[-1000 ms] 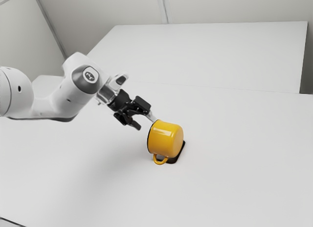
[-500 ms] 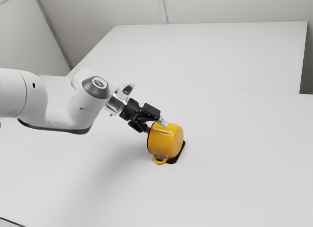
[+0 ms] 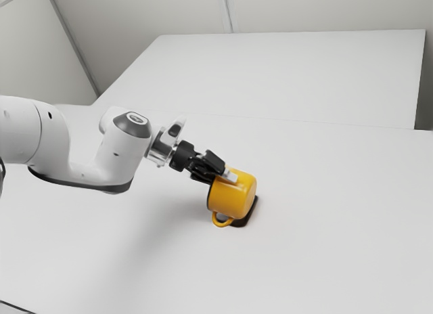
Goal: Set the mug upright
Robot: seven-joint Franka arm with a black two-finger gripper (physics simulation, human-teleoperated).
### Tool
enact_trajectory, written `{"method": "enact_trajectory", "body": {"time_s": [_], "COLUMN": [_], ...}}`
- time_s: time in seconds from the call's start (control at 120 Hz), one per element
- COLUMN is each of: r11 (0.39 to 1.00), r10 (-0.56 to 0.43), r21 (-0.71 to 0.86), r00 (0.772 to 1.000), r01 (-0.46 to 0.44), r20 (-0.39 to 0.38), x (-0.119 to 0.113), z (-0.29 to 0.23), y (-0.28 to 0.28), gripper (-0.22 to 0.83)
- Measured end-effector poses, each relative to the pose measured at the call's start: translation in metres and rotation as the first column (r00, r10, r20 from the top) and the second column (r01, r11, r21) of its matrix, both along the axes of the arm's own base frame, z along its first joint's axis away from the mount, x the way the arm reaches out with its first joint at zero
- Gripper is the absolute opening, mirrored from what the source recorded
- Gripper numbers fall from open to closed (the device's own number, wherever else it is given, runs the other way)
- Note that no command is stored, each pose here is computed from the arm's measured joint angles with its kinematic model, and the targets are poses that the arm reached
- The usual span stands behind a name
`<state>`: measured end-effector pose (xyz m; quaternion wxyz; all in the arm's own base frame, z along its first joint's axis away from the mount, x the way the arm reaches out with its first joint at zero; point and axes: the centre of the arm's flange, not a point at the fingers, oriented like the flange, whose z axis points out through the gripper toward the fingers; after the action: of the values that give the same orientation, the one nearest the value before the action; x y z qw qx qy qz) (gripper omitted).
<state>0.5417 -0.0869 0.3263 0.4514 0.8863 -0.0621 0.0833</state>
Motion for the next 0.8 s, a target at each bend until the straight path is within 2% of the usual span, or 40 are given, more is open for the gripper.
{"method": "enact_trajectory", "body": {"time_s": [0.075, 0.2, 0.467, 0.625, 0.8], "r11": [1.0, 1.0, 0.997, 0.974, 0.874], "r10": [-0.011, -0.027, -0.077, -0.18, -0.328], "r21": [-0.001, 0.001, 0.029, 0.167, 0.418], "r00": [1.0, 0.999, 0.988, 0.967, 0.936], "r01": [0.011, 0.027, 0.073, 0.15, 0.247], "r20": [0.015, 0.046, 0.137, 0.181, 0.132], "x": [0.0, 0.0, -0.002, 0.005, 0.001], "z": [0.0, 0.006, 0.042, 0.075, 0.101], "y": [-0.002, -0.005, -0.014, -0.013, -0.007], "gripper": [0.0, -0.08, -0.14, -0.15, -0.16]}}
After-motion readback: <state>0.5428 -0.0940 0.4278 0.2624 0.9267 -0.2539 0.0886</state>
